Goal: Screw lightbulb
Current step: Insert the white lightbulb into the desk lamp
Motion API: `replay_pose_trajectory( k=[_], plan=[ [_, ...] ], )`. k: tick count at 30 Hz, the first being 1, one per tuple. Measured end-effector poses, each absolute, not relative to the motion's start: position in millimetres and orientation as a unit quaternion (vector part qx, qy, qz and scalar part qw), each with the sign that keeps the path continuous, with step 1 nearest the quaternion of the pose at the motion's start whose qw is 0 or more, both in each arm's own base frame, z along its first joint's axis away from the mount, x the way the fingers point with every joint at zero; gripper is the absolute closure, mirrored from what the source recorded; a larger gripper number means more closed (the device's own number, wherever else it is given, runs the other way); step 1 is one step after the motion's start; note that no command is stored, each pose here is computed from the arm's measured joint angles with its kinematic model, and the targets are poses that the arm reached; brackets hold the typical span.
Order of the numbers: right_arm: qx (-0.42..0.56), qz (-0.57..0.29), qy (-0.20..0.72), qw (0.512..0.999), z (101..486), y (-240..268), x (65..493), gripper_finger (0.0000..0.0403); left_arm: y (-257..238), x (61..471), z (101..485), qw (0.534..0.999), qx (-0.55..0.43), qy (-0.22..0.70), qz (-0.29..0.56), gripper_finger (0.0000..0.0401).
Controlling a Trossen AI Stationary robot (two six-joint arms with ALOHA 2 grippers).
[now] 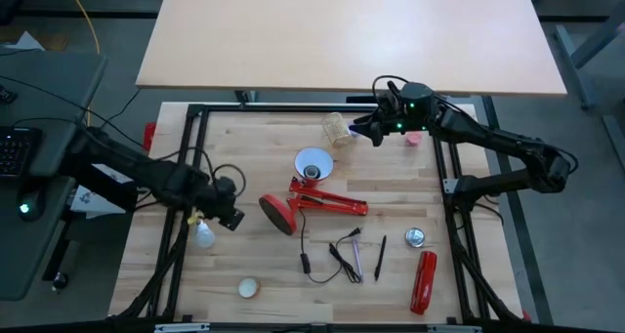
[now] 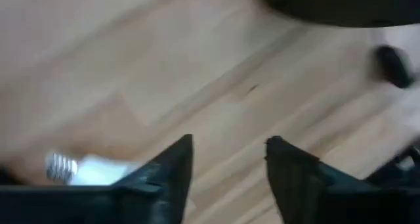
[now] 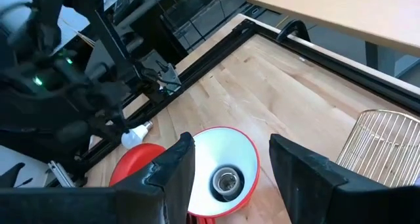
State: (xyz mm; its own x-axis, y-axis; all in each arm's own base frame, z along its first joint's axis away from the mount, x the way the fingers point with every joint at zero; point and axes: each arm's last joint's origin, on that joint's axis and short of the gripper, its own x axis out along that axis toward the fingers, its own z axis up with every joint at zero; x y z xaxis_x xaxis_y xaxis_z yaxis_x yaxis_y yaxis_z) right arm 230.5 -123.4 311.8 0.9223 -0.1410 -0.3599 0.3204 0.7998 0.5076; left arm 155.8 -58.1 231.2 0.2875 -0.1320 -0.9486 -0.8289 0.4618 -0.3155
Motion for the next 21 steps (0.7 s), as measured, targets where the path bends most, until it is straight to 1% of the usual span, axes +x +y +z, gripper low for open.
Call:
replay_pose_trajectory(
  k=[2, 4, 6, 8, 13, 17, 21],
  plan=[
    [0.298, -0.124, 0.153, 0.934, 312, -123, 230, 0.0214, -61, 152, 222, 0.626, -0.476, 0.535, 0.308, 0.0185],
    [0.298, -0.125, 0.153, 0.934, 312, -123, 230, 0.0214, -63, 147, 217, 0.6, -0.496, 0.521, 0.35, 0.0157],
    [0.302, -0.125, 0.152, 0.933, 312, -123, 230, 0.0214, -66, 141, 213, 0.574, -0.511, 0.502, 0.397, 0.0136],
    [0.309, -0.126, 0.151, 0.931, 312, -123, 230, 0.0214, -71, 136, 213, 0.561, -0.521, 0.487, 0.421, 0.0124],
    [0.307, -0.126, 0.152, 0.931, 312, -123, 230, 0.0214, -88, 127, 212, 0.536, -0.54, 0.479, 0.437, 0.012],
    [0.301, -0.125, 0.152, 0.933, 312, -123, 231, 0.0214, -100, 119, 211, 0.514, -0.545, 0.493, 0.444, 0.0121],
    [0.296, -0.124, 0.153, 0.934, 312, -123, 231, 0.0214, -102, 109, 219, 0.489, -0.516, 0.517, 0.477, 0.0121]
  ],
)
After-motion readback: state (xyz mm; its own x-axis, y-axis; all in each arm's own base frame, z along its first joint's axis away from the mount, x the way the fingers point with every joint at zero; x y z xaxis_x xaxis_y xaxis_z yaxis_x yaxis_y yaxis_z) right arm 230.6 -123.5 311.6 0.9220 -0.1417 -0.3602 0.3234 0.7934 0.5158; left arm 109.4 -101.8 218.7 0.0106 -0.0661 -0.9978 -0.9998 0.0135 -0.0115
